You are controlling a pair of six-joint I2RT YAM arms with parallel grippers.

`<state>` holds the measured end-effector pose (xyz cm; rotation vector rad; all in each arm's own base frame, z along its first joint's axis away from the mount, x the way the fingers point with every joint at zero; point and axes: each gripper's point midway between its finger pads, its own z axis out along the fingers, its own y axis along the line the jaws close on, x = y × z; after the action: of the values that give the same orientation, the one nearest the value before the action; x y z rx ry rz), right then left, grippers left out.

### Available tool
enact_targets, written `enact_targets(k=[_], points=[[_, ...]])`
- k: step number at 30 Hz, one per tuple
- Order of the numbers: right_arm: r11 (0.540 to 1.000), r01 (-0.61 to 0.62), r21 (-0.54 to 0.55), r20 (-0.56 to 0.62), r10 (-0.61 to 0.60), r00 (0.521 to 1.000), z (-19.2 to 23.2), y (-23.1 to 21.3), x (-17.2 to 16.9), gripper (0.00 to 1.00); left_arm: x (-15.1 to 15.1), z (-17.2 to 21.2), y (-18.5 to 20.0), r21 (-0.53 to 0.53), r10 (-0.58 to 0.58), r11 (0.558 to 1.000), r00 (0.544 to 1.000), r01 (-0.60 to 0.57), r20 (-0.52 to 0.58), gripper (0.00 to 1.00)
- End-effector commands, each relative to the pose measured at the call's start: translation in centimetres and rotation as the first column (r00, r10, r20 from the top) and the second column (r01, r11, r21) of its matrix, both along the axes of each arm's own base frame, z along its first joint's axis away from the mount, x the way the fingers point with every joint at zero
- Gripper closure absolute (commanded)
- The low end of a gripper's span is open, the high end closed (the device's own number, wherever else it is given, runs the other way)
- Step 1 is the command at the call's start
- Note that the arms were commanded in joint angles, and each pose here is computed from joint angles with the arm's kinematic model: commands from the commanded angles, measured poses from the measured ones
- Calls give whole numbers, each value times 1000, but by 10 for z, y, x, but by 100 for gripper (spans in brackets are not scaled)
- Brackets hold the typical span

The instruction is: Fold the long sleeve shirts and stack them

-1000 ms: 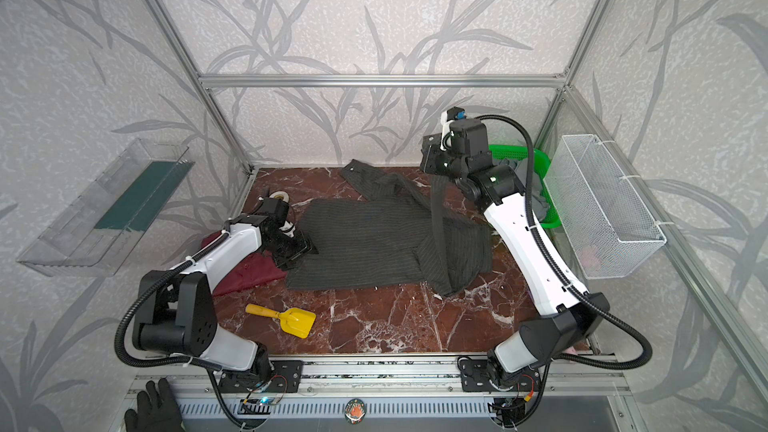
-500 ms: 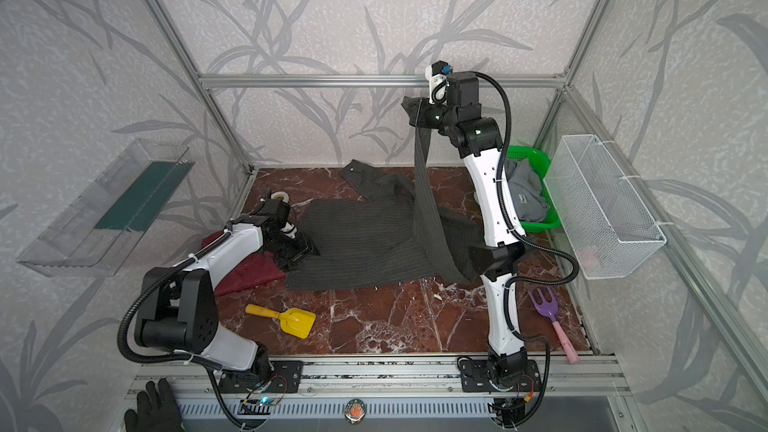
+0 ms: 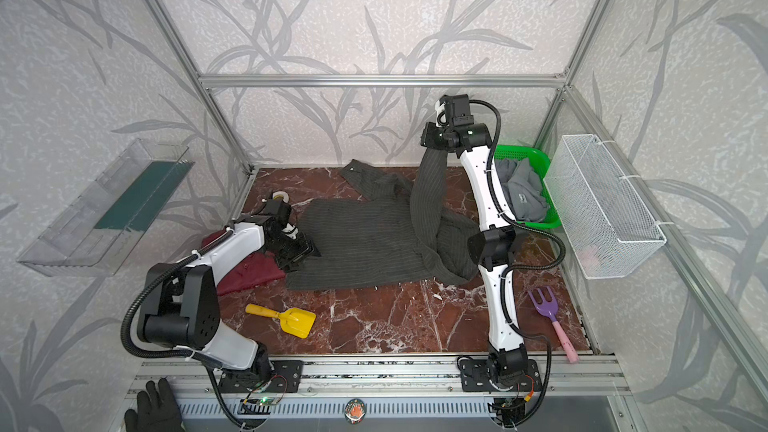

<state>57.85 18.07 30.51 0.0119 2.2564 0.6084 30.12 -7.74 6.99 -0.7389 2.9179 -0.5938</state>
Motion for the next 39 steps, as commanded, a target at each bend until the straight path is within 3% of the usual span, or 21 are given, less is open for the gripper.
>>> enact_targets(k=[1, 7, 10, 14, 17, 22, 24, 27, 30, 33, 39], points=[[999, -44, 17, 4, 43, 999, 17, 21, -20, 100, 2, 4, -2, -16, -18, 1000, 1000, 19, 21, 32], [982, -182, 50, 38, 180, 983, 55, 77, -74, 100, 24, 52, -9, -72, -10, 997, 973, 27, 229, 27], [951, -279, 133, 60, 274, 960, 69, 98, -101, 100, 39, 100, -23, -157, -1, 985, 915, 70, 403, 22], [875, -380, 300, 143, 352, 925, 92, 116, -128, 100, 53, 157, -37, -203, -2, 968, 811, 150, 586, 18], [859, -394, 327, 153, 364, 919, 95, 112, -147, 100, 60, 194, -46, -190, -17, 960, 714, 208, 700, 18], [803, -440, 401, 141, 420, 896, 89, 117, -169, 100, 66, 249, -75, -133, -36, 946, 505, 295, 862, 17], [784, -448, 430, 142, 432, 891, 85, 118, -175, 100, 70, 266, -88, -131, -24, 943, 456, 305, 890, 17], [749, -463, 474, 155, 446, 881, 91, 118, -187, 100, 81, 286, -109, -209, 50, 922, 437, 325, 898, 17], [728, -476, 494, 161, 462, 872, 91, 118, -195, 100, 95, 302, -122, -364, 205, 871, 429, 330, 880, 17], [723, -484, 493, 167, 467, 868, 90, 116, -202, 100, 110, 308, -136, -484, 312, 809, 454, 334, 835, 17], [722, -487, 491, 176, 465, 868, 87, 113, -209, 100, 125, 307, -171, -572, 364, 745, 508, 345, 781, 18]])
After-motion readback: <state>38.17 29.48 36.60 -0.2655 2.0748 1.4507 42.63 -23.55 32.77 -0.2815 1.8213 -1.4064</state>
